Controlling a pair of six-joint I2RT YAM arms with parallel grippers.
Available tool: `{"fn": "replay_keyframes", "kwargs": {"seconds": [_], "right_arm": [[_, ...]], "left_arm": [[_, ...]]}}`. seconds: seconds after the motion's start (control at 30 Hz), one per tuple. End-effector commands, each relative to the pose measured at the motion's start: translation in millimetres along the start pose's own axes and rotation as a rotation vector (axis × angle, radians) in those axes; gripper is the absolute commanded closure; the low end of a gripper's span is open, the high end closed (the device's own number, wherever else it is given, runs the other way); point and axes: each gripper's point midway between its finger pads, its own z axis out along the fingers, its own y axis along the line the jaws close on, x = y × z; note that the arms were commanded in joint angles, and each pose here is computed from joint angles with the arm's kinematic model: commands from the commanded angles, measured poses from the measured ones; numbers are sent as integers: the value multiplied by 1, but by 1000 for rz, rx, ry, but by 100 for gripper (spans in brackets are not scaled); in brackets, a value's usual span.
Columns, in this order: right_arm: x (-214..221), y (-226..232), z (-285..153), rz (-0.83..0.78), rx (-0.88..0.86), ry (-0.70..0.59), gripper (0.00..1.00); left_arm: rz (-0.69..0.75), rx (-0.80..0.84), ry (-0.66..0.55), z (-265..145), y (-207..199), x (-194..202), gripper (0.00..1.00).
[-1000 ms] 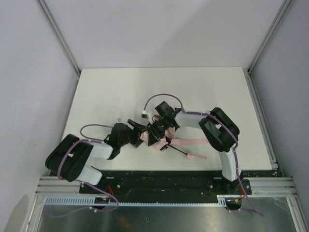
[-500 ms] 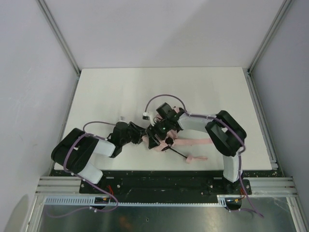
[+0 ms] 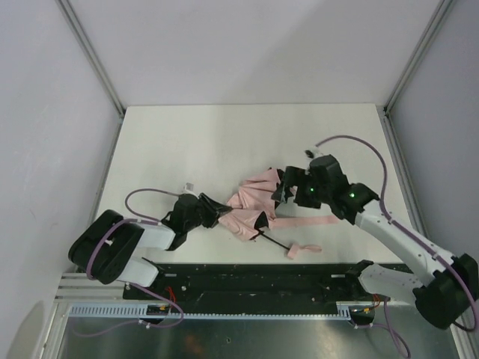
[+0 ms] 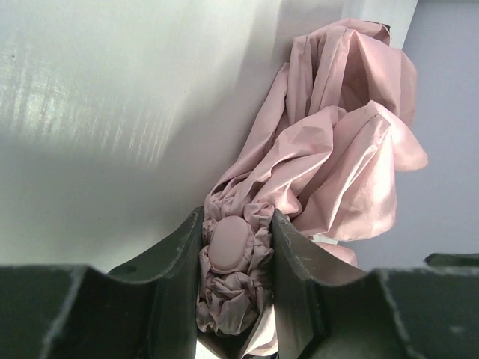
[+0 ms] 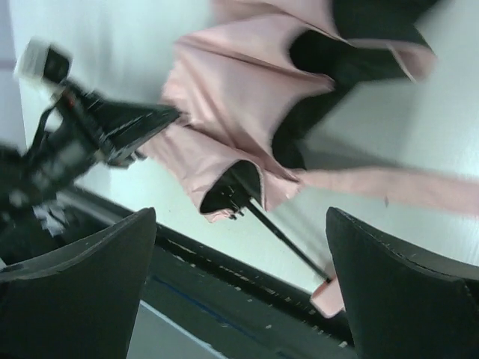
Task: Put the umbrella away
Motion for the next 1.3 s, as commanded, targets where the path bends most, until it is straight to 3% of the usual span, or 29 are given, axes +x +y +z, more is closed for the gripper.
{"fn": "replay_keyframes", "kwargs": {"seconds": [0.0,0.1,0.23,0.37,0.47,0.67,1.07,1.13,1.27], "right_arm": [[33,-67,-3,599,392,-63,2],[48,-92,-4,741,551,-80,5],[69,-118,5,825,719,-50,17],[89,-126,21,889,791,32,33],[94,-126,33,905,800,55,37],[102,-124,58,930,821,95,37],[96,-109,81,889,829,70,24],[103,-104,86,902,824,93,35],[121,-102,84,884,872,122,74]], "left_arm": [[78,-63,-12,-4,20,6,100],[74,-57,2,-3,19,12,100],[64,-43,16,-4,17,18,100],[45,-26,9,-8,16,19,100],[42,-10,2,-10,13,19,100],[44,9,-3,-11,9,18,100],[41,13,12,-13,14,23,100],[33,9,18,-12,16,24,100],[13,6,25,-13,20,27,100]]}}
